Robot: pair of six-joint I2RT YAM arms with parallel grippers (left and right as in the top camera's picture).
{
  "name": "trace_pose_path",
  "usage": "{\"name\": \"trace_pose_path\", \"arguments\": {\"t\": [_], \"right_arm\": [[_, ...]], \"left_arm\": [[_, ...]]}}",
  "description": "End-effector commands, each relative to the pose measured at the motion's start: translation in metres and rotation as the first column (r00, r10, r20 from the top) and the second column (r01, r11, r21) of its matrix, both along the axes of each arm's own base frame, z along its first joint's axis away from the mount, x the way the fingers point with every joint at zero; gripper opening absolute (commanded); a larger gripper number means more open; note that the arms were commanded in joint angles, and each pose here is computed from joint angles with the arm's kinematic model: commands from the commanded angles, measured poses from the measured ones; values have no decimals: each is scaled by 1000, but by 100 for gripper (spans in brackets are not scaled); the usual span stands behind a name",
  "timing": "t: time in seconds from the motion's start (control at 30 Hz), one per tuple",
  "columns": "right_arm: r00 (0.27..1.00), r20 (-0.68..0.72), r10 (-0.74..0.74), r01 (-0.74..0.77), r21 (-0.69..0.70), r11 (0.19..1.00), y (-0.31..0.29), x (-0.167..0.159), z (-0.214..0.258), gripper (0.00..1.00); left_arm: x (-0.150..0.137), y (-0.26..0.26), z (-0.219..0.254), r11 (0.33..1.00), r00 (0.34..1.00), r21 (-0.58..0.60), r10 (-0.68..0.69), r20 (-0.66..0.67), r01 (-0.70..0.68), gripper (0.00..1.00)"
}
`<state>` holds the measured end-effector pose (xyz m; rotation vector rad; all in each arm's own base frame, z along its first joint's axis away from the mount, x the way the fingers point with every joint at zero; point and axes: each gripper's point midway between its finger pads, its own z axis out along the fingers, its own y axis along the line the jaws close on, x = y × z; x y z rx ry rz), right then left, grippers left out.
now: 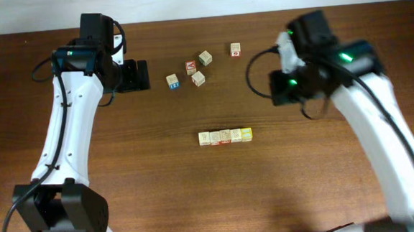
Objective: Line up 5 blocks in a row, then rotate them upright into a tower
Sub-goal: 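Raise the right gripper away from the row toward the upper right, then move the left gripper to the row's left end, right gripper to right end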
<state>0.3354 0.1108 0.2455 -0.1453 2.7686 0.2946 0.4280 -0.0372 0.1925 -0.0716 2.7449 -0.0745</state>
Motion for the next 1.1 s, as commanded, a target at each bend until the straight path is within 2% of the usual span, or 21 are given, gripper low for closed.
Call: {"name": "trace_pose_path", "arguments": {"t": [0.0,0.13,0.27,0.33,0.37,0.4,0.43,0.5,0.73,0.77,0.93,1.07], "right_arm": [[990,130,-51,56,-37,998,-24,-28,47,4],[992,118,-54,59,-37,998,-28,-46,42,4],[999,27,-39,37,50,998,-10,-51,12,4],[1000,-6,-21,21,84,996,-1,-47,-15,4],[1000,-13,-22,23,82,996,-1,-44,-27,4],[999,-20,-30,32,84,996,0,-42,-36,4],[998,-30,-57,60,93,994,1,-38,-50,4],[997,-30,-69,72,84,994,1,-32,-70,7],[986,-130,-103,114,84,990,-8,-28,-99,7],[984,-148,-100,116,106,988,-12,-24,-105,4],[985,-162,53,-7,278,961,-3,-12,-116,4],[976,-190,104,-41,308,951,-3,-9,-133,4]], "left_arm": [[4,0,6,1000,1000,-3,13,18,-13,99],[3,-12,6,998,1000,-68,-14,13,15,99],[3,-13,6,997,1000,-73,-16,14,17,99],[4,-20,8,993,999,-114,-34,21,36,99],[1,-28,8,987,999,-153,-51,10,52,84],[-2,-33,7,981,998,-181,-63,-1,62,61],[-6,-35,1,979,999,-201,-45,-30,38,34],[-15,-32,-14,980,996,-200,0,-86,-17,0],[-37,-27,-60,984,980,-165,30,-198,-64,0],[-41,-29,-66,985,977,-162,26,-213,-61,0],[-46,-48,-85,988,977,-156,-35,-208,2,0],[-55,-76,-115,984,975,-162,-108,-196,76,0]]}}
